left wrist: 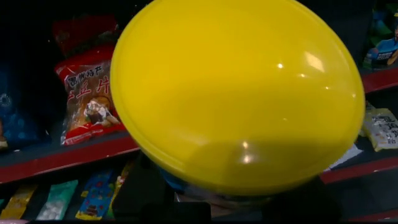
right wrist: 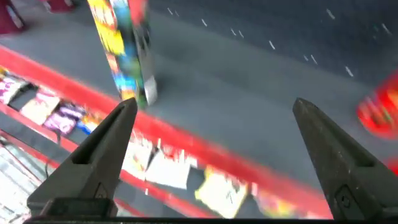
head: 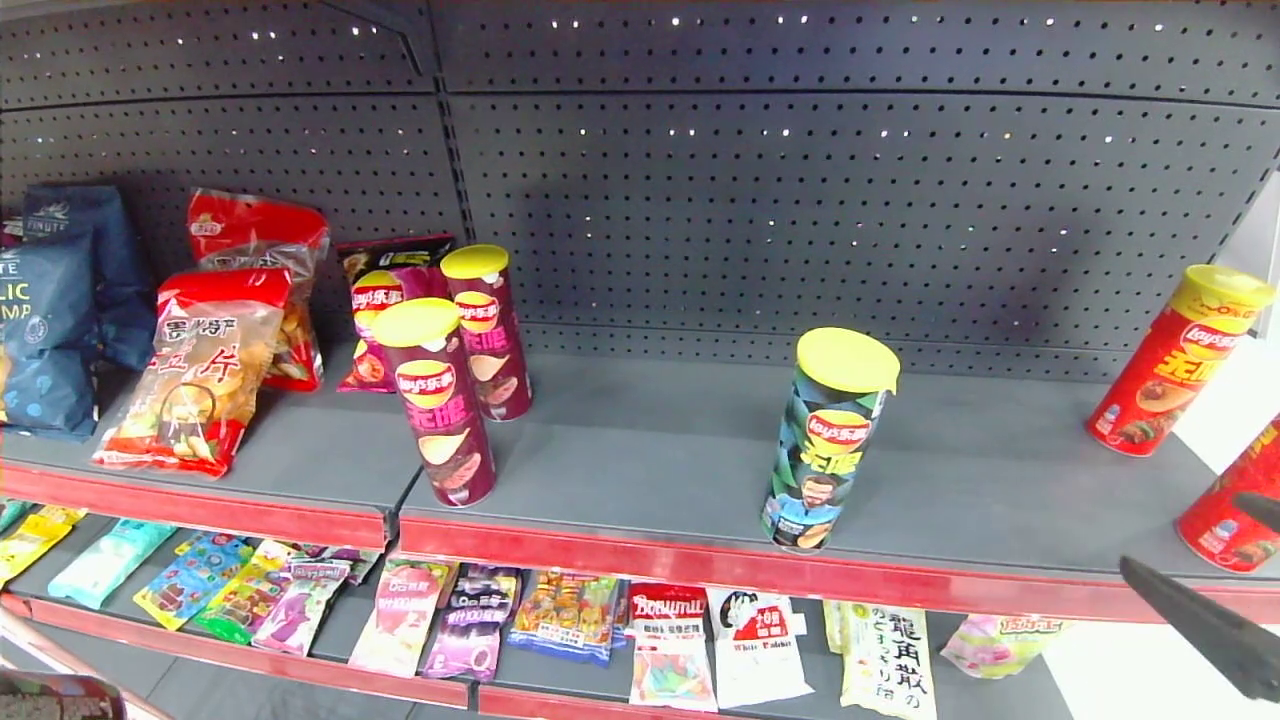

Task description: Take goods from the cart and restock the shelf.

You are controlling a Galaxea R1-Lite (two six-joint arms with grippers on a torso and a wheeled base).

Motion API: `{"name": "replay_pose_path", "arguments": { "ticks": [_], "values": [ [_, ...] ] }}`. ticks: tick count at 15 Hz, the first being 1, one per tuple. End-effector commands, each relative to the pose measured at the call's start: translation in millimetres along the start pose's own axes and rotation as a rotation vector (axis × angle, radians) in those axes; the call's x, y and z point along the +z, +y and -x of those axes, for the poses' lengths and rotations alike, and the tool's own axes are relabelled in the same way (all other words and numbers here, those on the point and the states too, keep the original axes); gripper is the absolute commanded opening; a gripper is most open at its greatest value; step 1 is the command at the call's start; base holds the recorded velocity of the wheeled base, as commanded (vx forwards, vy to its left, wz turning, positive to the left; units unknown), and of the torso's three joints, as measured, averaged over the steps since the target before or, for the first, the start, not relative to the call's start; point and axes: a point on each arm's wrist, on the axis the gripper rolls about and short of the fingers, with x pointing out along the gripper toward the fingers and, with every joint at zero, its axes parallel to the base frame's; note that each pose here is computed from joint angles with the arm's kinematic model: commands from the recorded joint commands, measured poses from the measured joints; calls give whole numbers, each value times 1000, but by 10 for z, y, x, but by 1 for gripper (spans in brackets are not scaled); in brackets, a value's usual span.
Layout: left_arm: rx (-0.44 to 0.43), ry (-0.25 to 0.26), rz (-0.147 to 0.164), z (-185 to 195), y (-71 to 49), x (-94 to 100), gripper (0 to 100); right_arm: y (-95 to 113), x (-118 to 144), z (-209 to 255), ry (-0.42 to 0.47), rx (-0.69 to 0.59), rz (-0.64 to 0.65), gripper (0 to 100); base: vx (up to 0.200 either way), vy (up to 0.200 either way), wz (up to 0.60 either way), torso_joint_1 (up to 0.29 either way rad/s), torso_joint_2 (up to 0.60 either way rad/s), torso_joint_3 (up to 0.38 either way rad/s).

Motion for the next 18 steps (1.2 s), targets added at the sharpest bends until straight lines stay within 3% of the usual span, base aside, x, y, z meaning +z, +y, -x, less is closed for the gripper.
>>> {"name": "replay_pose_path", "arguments": {
  "ticks": [1, 2, 5, 9, 12, 18],
  "values": [
    [-29, 17, 10, -39, -12, -44, 0, 107, -181, 704, -82, -70, 9, 100, 0, 0, 0, 0, 0, 0],
    [-32, 17, 10, -41, -12, -48, 0, 108, -175, 715, -68, -71, 6, 100, 0, 0, 0, 0, 0, 0],
    [-63, 15, 17, -46, -16, -55, 0, 85, -290, 748, -6, -302, 11, 100, 0, 0, 0, 0, 0, 0],
    [-138, 15, 19, -69, -28, -83, 0, 112, -398, 773, 19, -274, 24, 100, 0, 0, 0, 0, 0, 0],
    [-131, 30, 50, -103, -17, -49, 0, 156, -608, 777, 23, -243, 24, 100, 0, 0, 0, 0, 0, 0],
    [-108, 33, 50, -124, 4, 10, 0, 199, -833, 799, 6, -244, 42, 100, 0, 0, 0, 0, 0, 0]
  ]
}}
